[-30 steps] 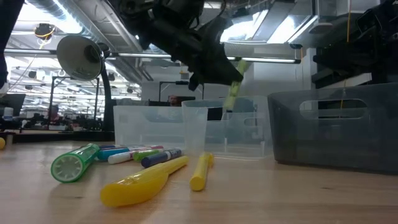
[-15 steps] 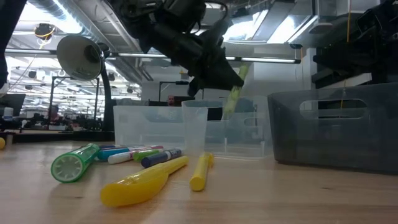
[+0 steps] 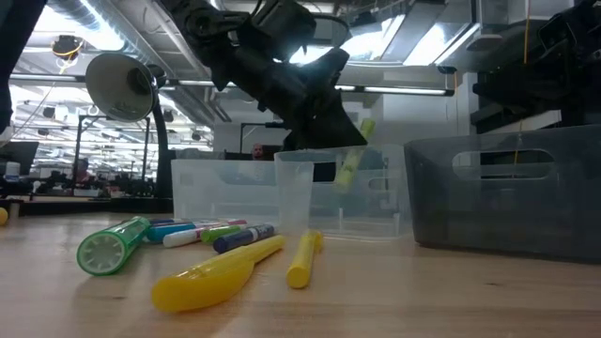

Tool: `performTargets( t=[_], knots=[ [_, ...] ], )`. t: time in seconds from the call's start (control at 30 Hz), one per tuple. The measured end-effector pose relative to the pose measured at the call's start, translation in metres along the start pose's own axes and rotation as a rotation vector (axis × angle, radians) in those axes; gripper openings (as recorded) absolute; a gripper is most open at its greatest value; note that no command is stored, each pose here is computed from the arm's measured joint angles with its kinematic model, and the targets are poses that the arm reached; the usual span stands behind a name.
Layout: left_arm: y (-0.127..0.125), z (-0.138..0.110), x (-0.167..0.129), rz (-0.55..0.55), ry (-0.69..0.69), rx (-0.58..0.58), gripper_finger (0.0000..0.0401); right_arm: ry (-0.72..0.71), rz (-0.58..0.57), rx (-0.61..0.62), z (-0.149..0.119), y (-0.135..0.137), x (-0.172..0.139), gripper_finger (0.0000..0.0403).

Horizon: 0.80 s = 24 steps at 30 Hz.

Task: Pick & Place Markers
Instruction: Put the light green highlighter pen into the right transparent bin, then put the blue highlighter pen into the right transparent bin

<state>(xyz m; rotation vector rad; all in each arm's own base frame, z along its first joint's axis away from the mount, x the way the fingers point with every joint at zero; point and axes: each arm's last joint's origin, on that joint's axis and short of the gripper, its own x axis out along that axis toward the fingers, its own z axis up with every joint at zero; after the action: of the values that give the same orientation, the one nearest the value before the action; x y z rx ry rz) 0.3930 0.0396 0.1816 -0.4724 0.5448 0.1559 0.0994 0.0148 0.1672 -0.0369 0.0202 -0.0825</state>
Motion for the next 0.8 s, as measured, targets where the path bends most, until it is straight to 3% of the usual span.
performTargets(
  t=[0.3,0.8],
  knots=[
    [-0.0013,0.0028,-0.0001,-0.012,-0.028,0.004,0.0117,0.000,0.000,0.001,0.0000,0.0000,0.0000,0.0152],
    [-0.0012,0.0027,-0.0001,-0.011,-0.028,0.004,0.0123,0.000,0.000,0.000,0.0000,0.0000,0.0000,0.0152]
  ],
)
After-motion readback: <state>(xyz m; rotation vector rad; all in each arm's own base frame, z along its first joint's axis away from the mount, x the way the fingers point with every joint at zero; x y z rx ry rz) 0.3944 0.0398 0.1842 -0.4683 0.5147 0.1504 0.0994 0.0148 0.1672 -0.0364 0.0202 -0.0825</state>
